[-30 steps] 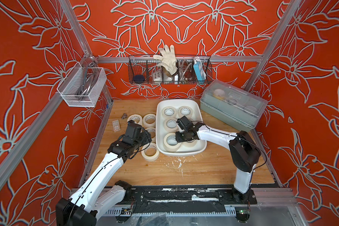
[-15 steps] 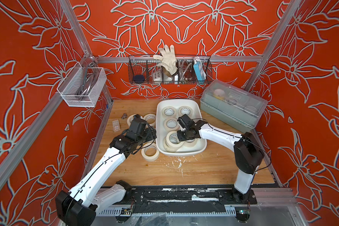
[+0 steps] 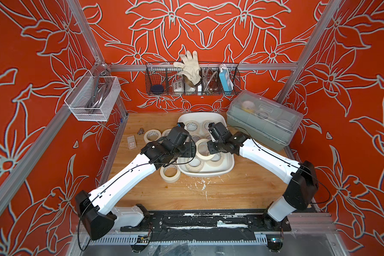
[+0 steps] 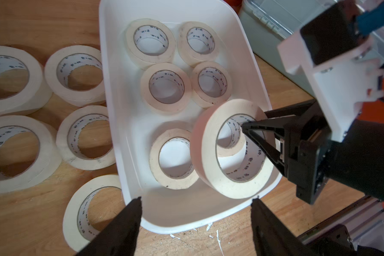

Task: Take out the art tape in the storage box
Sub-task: Pick up the art tape from the storage box.

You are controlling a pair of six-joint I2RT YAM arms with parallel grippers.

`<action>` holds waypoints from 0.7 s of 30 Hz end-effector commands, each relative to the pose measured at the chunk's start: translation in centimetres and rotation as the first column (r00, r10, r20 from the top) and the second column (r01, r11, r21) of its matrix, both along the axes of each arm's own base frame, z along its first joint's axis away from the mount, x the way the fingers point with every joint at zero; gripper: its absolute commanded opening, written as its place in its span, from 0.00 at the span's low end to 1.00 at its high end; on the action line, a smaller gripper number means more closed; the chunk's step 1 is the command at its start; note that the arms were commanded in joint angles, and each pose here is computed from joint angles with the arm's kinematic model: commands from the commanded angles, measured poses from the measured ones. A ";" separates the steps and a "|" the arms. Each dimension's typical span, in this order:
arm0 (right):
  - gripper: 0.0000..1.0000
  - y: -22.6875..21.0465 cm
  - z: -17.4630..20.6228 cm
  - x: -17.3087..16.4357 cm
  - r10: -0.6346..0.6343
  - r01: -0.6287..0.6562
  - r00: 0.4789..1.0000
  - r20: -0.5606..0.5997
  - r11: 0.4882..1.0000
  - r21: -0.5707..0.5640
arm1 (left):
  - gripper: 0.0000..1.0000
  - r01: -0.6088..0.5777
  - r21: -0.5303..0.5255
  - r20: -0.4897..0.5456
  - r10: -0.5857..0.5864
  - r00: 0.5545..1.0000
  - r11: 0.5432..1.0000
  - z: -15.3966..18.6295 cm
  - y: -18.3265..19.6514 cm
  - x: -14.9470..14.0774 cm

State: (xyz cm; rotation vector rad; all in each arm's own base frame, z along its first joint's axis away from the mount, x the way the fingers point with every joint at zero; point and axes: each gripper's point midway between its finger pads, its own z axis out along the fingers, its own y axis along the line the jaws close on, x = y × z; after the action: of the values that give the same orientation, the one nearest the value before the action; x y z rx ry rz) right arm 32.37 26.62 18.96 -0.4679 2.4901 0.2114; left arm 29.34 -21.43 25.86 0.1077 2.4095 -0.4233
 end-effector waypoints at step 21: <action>0.12 -2.7 3.8 -1.8 -0.022 0.020 0.995 0.096 1.000 0.022 | 0.23 0.070 0.240 -0.091 -0.050 0.995 0.968 -3.9 -5.4 3.7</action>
State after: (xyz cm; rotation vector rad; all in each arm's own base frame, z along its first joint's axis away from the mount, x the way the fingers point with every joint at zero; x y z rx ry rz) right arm 30.80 24.30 21.00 -0.4594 2.4450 0.1827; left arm 32.94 -27.13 22.36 0.2758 2.5216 -0.2144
